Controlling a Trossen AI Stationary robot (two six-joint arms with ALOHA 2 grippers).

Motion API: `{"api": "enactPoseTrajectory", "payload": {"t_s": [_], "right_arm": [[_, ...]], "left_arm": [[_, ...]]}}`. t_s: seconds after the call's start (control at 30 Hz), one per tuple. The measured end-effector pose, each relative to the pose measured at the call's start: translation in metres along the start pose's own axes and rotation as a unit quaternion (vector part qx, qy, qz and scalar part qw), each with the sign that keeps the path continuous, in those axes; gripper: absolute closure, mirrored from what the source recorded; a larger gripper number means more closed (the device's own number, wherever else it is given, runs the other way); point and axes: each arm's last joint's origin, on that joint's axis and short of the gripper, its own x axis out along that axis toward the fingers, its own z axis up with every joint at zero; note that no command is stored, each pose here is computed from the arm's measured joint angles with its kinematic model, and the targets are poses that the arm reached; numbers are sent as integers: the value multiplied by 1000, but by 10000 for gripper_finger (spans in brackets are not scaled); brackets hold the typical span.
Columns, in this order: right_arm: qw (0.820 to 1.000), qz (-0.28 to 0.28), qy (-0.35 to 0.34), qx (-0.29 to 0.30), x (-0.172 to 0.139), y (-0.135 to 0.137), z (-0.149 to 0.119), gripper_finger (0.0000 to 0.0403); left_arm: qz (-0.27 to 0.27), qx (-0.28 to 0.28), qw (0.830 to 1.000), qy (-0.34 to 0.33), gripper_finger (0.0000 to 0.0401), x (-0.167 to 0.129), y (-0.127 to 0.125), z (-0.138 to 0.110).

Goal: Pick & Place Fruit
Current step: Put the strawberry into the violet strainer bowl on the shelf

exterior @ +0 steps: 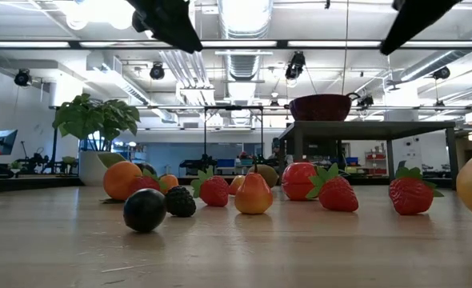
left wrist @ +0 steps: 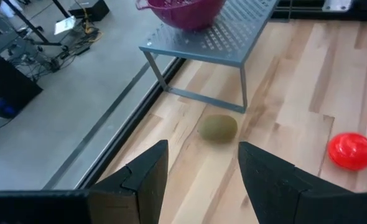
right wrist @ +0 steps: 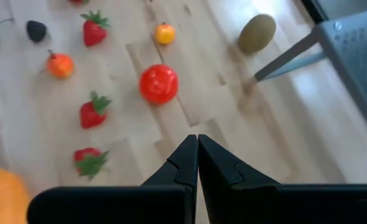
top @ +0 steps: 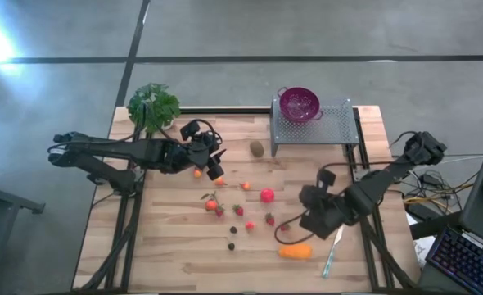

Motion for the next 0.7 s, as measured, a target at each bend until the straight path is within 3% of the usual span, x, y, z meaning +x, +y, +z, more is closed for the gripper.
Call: {"api": "enactPoseTrajectory", "payload": {"t_s": [0.3,0.43,0.57,0.7], "right_arm": [[998,27,12,51,-12,14,-25,394],[997,38,26,61,-11,25,-34,394],[994,67,52,64,-6,39,-38,394],[991,109,50,63,-1,55,-36,394]], "left_arm": [[-26,7,1000,13,202,5,-2,-25],[-93,-29,995,-35,202,8,-6,-43],[-166,-61,980,-93,202,8,-7,-59],[-207,-70,965,-141,202,7,-7,-72]]}}
